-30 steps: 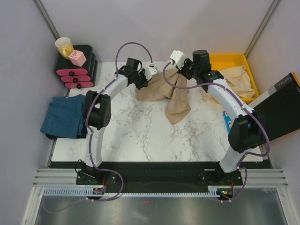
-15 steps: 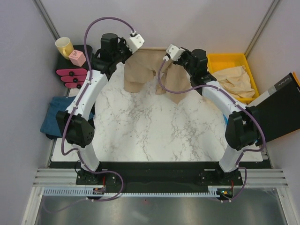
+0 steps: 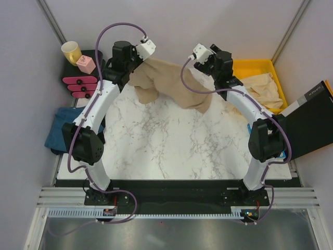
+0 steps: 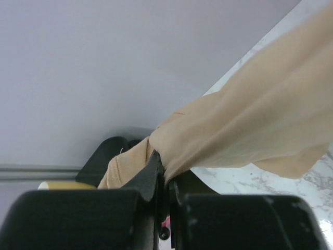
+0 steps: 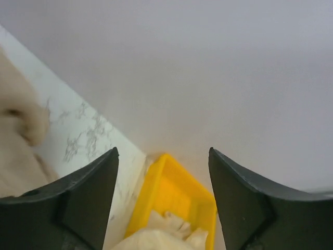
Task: Fold and stack the t-shirts
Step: Flatten the tshirt out
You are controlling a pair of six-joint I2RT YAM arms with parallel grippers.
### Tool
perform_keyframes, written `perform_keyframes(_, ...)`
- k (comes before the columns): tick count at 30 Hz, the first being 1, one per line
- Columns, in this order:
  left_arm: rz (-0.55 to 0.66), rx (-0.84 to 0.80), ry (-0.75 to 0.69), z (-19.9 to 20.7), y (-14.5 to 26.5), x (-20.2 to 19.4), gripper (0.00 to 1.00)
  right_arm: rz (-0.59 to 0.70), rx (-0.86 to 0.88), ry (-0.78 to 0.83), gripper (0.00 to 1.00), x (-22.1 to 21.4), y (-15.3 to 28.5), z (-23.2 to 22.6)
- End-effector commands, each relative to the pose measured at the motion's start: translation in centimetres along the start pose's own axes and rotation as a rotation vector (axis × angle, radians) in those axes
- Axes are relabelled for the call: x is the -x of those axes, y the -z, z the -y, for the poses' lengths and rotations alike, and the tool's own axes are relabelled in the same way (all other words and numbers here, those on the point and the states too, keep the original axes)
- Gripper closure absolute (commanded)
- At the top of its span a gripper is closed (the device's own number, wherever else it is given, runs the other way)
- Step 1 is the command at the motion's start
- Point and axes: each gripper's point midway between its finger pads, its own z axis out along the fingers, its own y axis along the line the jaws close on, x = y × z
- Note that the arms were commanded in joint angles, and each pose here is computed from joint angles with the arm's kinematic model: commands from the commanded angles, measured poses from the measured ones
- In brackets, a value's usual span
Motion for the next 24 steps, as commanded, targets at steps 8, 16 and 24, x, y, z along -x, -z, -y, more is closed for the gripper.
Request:
perform_keyframes(8, 0.054, 0.134, -0.003, -3.7, 3.1, 2.1, 0.98, -0.535, 0.279, -0.241, 0.32, -17.3, 3.6, -3.7)
perform_keyframes(16, 0.065, 0.096, -0.010, -1.7, 2.9, 2.7, 0.98, -0.641, 0.341, -0.194, 0.27, -21.4, 4.6, -5.9)
perform_keyframes(24, 0.061, 0.098, -0.009, -1.5, 3.2, 2.8, 0.98, -0.666, 0.362, -0.087, 0.20, -22.2, 5.0, -5.3)
